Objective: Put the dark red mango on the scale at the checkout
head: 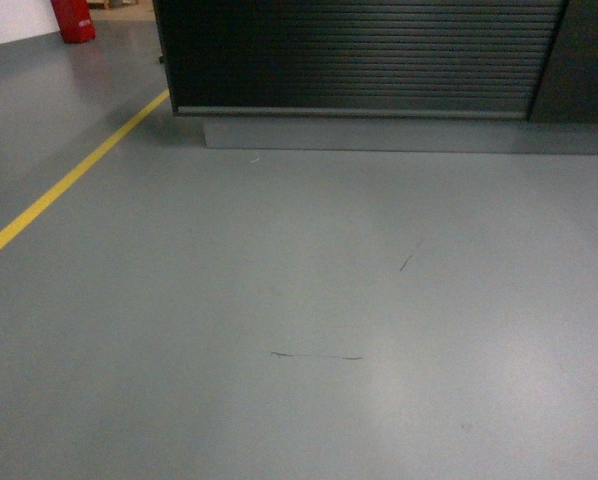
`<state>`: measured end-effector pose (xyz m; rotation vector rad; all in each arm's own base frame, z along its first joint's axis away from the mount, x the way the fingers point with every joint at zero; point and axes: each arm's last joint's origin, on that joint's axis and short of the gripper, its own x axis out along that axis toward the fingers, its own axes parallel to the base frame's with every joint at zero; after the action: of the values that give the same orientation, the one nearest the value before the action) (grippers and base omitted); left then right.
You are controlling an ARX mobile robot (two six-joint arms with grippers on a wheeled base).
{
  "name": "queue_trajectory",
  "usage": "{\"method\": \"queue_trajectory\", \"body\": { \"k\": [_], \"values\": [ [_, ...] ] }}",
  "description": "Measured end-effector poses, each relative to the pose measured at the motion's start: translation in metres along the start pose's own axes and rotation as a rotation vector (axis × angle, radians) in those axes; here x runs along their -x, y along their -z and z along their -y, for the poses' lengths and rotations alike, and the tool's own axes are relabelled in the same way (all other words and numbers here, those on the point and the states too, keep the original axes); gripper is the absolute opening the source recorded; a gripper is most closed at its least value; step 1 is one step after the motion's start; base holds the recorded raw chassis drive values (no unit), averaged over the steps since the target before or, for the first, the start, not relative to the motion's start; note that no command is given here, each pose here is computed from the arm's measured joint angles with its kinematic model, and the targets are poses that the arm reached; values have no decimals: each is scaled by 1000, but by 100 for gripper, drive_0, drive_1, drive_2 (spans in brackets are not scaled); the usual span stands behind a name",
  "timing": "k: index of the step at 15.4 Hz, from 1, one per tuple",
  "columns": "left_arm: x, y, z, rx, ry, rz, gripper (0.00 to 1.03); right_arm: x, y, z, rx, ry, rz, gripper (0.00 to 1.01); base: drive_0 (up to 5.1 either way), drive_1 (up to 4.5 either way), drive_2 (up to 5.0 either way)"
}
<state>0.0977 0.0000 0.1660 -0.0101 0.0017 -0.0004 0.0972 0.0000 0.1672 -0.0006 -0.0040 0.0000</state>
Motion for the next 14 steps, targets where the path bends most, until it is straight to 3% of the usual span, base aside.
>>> {"method": "queue_trajectory", "body": {
  "k": [14],
  "values": [
    [0,0,0,0,-1,1,98,0,0,0,0,0,2,98,0,344,-344]
  ]
}}
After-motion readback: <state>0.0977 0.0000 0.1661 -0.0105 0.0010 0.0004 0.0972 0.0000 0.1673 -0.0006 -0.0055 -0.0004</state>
